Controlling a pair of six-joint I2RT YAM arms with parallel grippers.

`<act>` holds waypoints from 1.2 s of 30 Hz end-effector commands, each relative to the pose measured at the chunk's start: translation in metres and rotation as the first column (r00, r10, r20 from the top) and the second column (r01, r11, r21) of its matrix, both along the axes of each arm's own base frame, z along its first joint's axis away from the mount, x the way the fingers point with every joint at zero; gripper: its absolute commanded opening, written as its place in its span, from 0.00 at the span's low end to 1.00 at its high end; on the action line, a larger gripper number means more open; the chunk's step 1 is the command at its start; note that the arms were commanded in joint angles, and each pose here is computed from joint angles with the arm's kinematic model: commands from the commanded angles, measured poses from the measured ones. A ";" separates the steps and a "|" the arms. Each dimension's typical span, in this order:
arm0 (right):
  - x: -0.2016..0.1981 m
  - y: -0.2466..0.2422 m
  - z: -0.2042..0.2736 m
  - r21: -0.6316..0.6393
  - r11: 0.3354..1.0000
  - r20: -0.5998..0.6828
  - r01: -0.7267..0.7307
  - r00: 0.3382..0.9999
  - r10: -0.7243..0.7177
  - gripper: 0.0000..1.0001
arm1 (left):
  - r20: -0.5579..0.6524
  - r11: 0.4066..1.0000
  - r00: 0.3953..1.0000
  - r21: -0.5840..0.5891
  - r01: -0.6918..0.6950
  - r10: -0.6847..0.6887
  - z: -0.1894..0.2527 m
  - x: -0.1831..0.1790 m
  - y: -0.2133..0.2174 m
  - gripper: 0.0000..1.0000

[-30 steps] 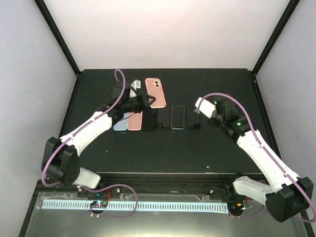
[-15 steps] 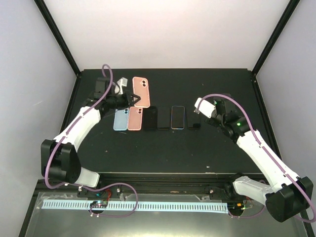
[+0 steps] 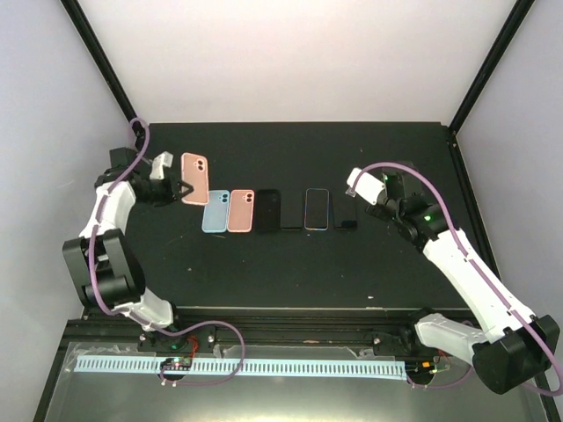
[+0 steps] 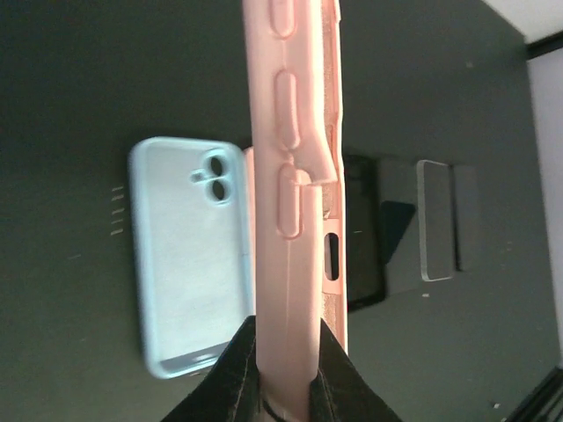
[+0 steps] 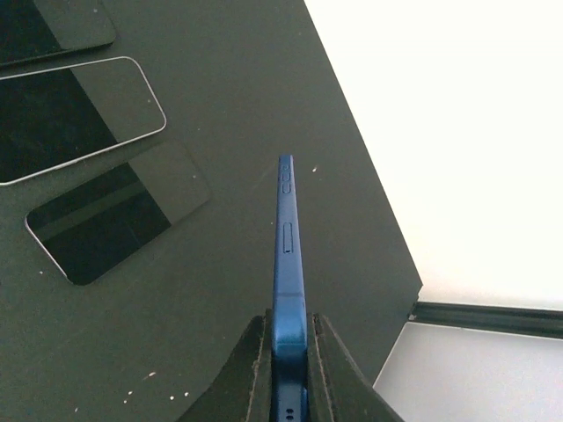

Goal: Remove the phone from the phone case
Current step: Place the phone case at the center of the board.

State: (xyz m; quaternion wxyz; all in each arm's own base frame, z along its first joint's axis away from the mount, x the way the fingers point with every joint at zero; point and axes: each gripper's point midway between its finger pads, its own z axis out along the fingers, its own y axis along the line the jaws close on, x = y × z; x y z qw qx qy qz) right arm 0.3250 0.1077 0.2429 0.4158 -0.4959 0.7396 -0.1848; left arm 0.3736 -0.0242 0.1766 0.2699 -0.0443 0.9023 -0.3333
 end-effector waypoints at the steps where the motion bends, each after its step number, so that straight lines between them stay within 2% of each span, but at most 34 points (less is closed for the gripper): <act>1: 0.011 0.005 0.030 0.054 0.998 0.079 0.006 0.997 -0.010 0.01 | -0.049 0.999 0.998 0.015 0.036 -0.035 -0.024 -0.009 0.035 0.02; 9: 0.011 0.005 0.028 0.054 0.999 0.066 0.006 0.998 -0.009 0.01 | -0.174 0.998 0.983 -0.019 0.062 -0.065 -0.077 -0.014 0.063 0.01; 17: 0.009 0.005 0.025 0.051 0.999 0.059 0.006 0.998 -0.009 0.01 | -0.244 0.993 0.963 -0.020 0.114 -0.115 -0.111 -0.016 0.068 0.02; 29: 0.007 0.006 0.025 0.060 0.998 0.054 0.003 0.999 -0.006 0.01 | -0.305 0.993 0.946 0.011 0.115 -0.107 -0.147 -0.010 0.080 0.02; 36: 0.008 0.006 0.024 0.056 0.998 0.050 0.005 0.999 -0.007 0.01 | -0.318 0.992 0.940 -0.029 0.122 -0.125 -0.157 -0.008 0.071 0.02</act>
